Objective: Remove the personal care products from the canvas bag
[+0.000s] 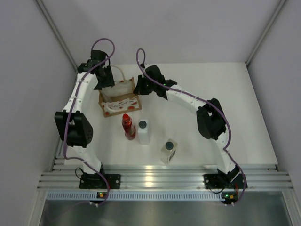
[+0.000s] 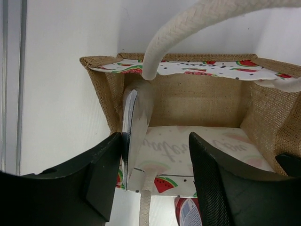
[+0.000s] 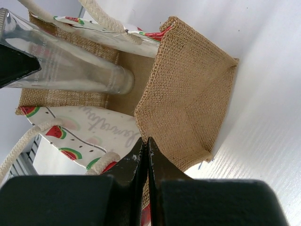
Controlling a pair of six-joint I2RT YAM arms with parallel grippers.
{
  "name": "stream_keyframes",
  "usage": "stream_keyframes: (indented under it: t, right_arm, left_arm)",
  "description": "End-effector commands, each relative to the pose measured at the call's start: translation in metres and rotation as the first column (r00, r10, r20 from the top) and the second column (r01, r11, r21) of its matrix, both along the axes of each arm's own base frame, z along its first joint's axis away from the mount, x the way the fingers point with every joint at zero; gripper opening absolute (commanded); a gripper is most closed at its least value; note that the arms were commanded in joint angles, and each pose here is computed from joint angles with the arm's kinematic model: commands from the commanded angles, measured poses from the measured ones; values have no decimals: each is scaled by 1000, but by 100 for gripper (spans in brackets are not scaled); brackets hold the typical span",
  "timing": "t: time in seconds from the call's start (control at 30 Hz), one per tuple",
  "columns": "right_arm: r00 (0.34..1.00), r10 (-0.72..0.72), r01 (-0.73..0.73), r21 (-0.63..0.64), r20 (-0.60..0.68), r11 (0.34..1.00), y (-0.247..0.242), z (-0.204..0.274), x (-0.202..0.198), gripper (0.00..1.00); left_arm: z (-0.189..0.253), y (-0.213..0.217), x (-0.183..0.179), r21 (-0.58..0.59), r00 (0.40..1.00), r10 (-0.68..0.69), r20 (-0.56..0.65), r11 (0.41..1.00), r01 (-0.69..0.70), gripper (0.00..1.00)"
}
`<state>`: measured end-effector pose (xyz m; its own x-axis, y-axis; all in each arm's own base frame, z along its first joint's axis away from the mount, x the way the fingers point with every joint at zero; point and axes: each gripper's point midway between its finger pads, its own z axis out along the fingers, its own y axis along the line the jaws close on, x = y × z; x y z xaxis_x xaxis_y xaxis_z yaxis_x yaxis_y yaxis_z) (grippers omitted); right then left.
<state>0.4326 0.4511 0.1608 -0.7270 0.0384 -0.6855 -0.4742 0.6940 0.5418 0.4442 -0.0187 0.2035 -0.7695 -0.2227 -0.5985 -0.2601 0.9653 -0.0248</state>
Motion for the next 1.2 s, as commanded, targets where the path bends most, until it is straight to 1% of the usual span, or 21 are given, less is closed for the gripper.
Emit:
stream_keyframes:
  t: [0.0, 0.1, 0.3, 0.47, 0.6, 0.63, 0.67, 0.73, 0.77, 0.83, 0.87, 0.93, 0.97, 1.17]
  right_arm:
    - [999, 9, -10, 33, 39, 999, 7, 17, 7, 0]
    - [999, 11, -12, 31, 38, 999, 7, 16, 7, 0]
    - [999, 10, -12, 32, 36, 999, 7, 14, 8, 0]
    - [999, 12, -14, 35, 36, 999, 8, 14, 8, 0]
    - [999, 14, -15, 36, 36, 999, 9, 13, 8, 0]
    - [999, 15, -16, 37, 35, 999, 9, 13, 8, 0]
    - [999, 17, -18, 36, 36, 999, 9, 13, 8, 0]
    - [999, 15, -16, 37, 35, 999, 9, 12, 8, 0]
    - [999, 16, -17, 35, 35, 999, 9, 12, 8, 0]
    - [999, 19, -20, 34, 32, 999, 9, 11, 8, 0]
    - [999, 18, -19, 35, 31, 999, 10, 10, 8, 0]
    - [999, 19, -20, 34, 32, 999, 10, 10, 8, 0]
    - [999, 19, -20, 34, 32, 999, 10, 10, 8, 0]
    - [999, 18, -20, 38, 32, 999, 11, 10, 9, 0]
  left_arm:
    - [3, 2, 5, 0, 1000, -8, 0, 1000, 8, 63]
    - [-8, 4, 6, 8, 1000, 5, -26, 1000, -5, 61]
    - [-31, 4, 12, 15, 997, 16, -75, 1000, -15, 59]
    - [-52, 7, 12, 28, 992, 32, -124, 999, -29, 54]
    - [-61, 7, 12, 28, 989, 36, -144, 999, -32, 51]
    - [-61, 6, 12, 25, 989, 34, -145, 999, -31, 48]
    - [-62, 6, 12, 22, 989, 37, -144, 999, -34, 43]
    - [-63, 6, 13, 21, 989, 38, -145, 999, -35, 38]
    - [-64, 5, 14, 21, 988, 36, -147, 999, -33, 30]
    - [-65, 5, 13, 14, 988, 36, -150, 999, -35, 24]
    - [-62, 4, 13, 9, 989, 38, -144, 999, -37, 19]
    - [-59, 4, 14, 8, 990, 38, -135, 999, -37, 3]
    - [-55, 4, 14, 5, 991, 37, -126, 999, -37, 0]
    - [-17, 2, 16, -13, 999, 29, -35, 999, -30, 0]
